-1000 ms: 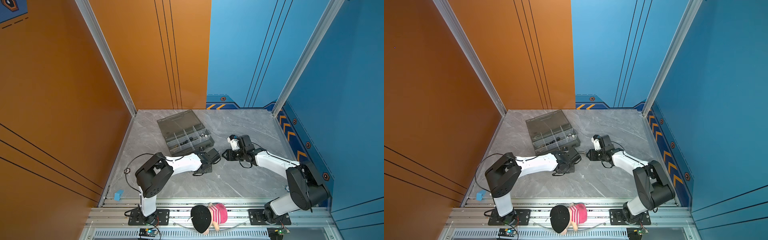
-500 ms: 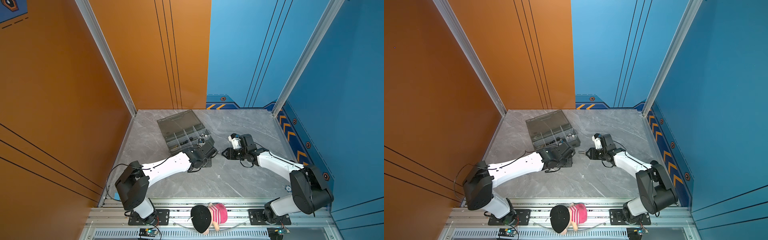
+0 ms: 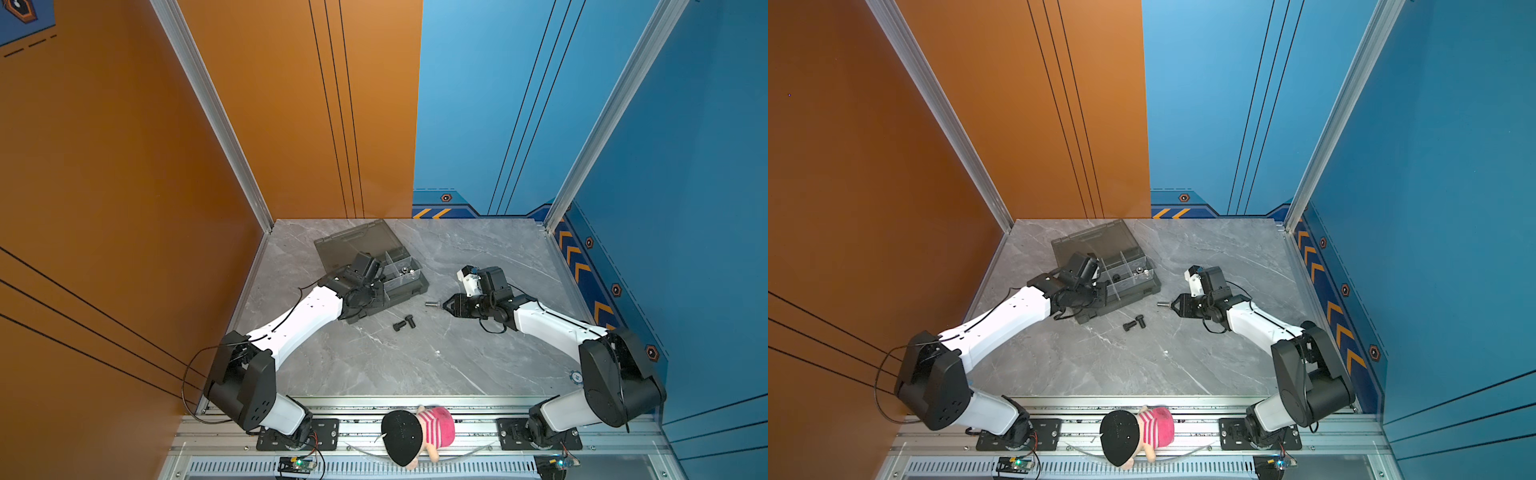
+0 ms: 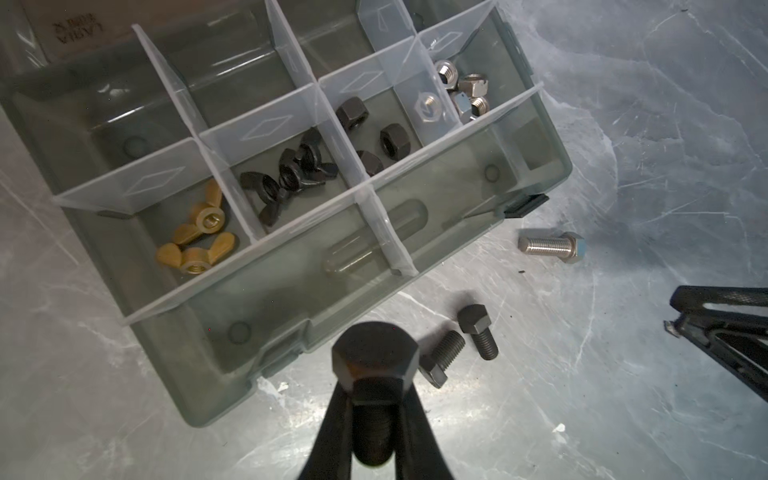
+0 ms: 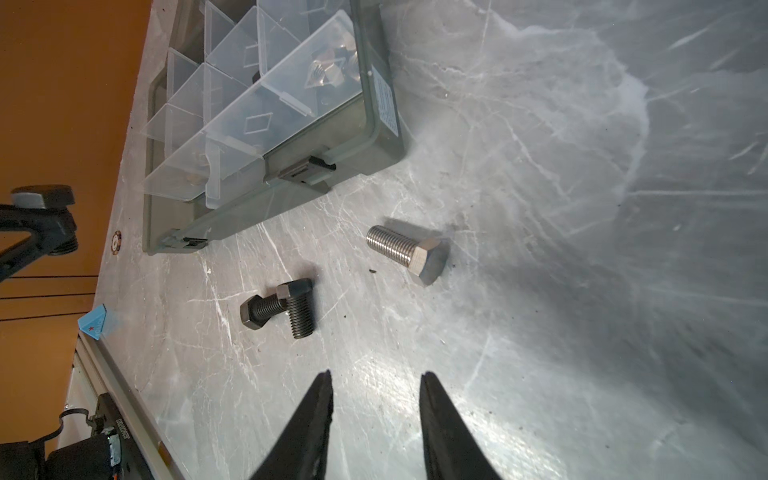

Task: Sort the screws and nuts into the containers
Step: 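Lift the black hex bolt and carry it over a box compartment, then open the left gripper to drop the black bolt into the compartment, then move the open left gripper back over the two remaining black bolts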

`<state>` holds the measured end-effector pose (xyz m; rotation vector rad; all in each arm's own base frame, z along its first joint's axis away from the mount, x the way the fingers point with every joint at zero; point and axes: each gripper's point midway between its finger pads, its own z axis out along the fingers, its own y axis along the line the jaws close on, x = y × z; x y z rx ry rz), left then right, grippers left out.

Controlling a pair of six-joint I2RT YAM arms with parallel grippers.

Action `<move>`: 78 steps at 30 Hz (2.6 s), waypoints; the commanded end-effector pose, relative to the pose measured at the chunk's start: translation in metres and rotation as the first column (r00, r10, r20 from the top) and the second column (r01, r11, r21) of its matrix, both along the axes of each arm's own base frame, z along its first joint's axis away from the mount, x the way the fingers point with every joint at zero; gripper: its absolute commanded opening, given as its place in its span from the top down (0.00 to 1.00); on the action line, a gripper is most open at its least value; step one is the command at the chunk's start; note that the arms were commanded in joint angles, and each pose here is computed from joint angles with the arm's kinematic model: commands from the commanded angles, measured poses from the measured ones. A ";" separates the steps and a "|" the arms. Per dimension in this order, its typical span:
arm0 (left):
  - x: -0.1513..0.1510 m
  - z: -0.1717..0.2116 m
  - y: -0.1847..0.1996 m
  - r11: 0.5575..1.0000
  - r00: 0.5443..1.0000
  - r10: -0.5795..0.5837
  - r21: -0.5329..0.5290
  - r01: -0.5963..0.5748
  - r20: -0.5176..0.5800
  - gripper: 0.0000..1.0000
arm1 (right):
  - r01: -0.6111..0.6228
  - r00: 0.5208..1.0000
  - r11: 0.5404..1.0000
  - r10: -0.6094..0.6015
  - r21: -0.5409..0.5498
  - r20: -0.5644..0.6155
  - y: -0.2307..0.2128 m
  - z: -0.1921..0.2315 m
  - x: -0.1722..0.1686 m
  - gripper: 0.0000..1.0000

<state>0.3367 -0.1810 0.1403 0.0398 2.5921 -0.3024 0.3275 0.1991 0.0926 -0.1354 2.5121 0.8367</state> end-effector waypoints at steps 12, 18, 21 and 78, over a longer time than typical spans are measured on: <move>0.008 -0.043 0.035 0.980 0.986 -0.127 0.139 0.141 -0.105 1.00 | -0.005 0.999 1.000 0.005 -0.001 -0.036 0.006 -0.001 -0.003 0.62; 0.011 -0.050 0.040 0.975 0.985 -0.128 0.166 0.146 -0.115 1.00 | -0.006 0.999 1.000 0.006 -0.002 -0.037 0.006 -0.001 -0.002 0.62; 0.011 -0.052 0.045 0.972 0.987 -0.113 0.192 0.134 -0.114 0.86 | -0.008 0.999 1.000 0.008 -0.002 -0.042 0.007 -0.002 -0.003 0.62; -0.023 -0.099 -0.084 0.882 0.890 -0.440 0.128 0.453 -0.116 0.23 | -0.014 0.996 1.000 0.012 -0.021 -0.084 0.002 -0.014 -0.017 0.61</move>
